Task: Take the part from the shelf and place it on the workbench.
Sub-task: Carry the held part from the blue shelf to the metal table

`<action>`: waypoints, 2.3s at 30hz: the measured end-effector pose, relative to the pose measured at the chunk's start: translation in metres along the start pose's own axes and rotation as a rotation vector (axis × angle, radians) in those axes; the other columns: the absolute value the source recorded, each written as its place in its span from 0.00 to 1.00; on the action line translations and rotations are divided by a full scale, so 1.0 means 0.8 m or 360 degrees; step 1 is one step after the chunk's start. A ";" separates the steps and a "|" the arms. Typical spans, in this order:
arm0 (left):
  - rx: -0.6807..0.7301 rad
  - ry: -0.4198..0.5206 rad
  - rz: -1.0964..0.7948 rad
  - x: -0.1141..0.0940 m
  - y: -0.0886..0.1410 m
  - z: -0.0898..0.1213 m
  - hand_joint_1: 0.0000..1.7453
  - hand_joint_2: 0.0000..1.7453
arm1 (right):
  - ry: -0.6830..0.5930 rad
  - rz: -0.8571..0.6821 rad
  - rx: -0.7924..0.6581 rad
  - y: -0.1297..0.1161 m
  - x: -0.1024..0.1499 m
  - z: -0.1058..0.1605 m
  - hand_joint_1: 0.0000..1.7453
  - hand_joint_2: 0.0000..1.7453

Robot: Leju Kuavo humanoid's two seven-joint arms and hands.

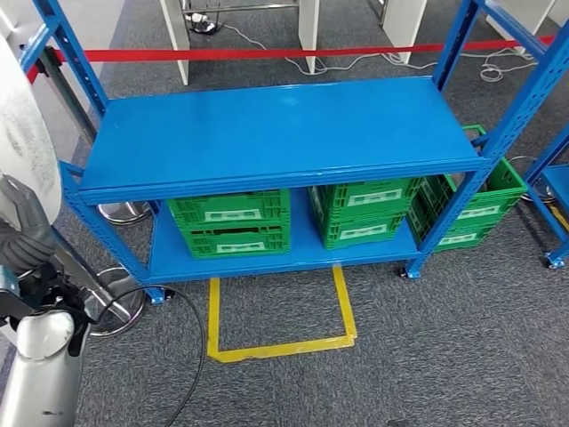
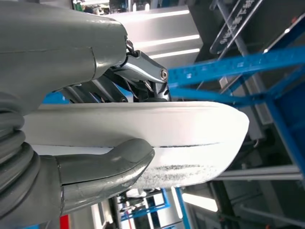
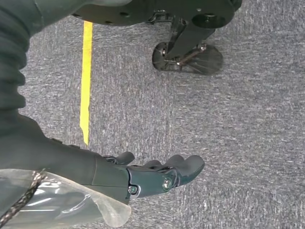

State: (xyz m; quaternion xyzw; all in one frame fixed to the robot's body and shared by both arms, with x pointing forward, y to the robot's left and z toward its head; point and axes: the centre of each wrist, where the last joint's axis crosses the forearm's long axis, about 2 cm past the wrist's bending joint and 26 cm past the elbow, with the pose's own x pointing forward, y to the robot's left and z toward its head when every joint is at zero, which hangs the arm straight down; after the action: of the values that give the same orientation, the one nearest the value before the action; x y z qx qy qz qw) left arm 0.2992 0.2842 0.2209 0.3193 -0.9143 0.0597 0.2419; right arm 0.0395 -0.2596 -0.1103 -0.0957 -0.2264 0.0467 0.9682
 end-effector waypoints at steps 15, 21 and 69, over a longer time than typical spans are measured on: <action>0.0001 0.0000 -0.0001 -0.001 0.001 -0.003 1.00 1.00 | -0.0017 0.0004 0.0002 0.000 0.006 -0.002 0.00 1.00; -0.0016 0.0039 -0.0008 -0.004 0.004 0.002 1.00 1.00 | -0.0005 -0.0009 0.0000 0.002 0.003 0.000 0.00 1.00; -0.0373 0.0087 0.0151 -0.015 0.011 0.007 1.00 1.00 | 0.0063 -0.0169 0.0020 0.001 0.000 0.000 0.00 1.00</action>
State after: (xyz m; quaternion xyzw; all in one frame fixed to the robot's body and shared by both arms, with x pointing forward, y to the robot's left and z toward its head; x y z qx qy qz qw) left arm 0.3000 0.2964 0.2105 0.2434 -0.9222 -0.0273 0.2993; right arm 0.0394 -0.2588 -0.1104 -0.0784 -0.2115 -0.0052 0.9742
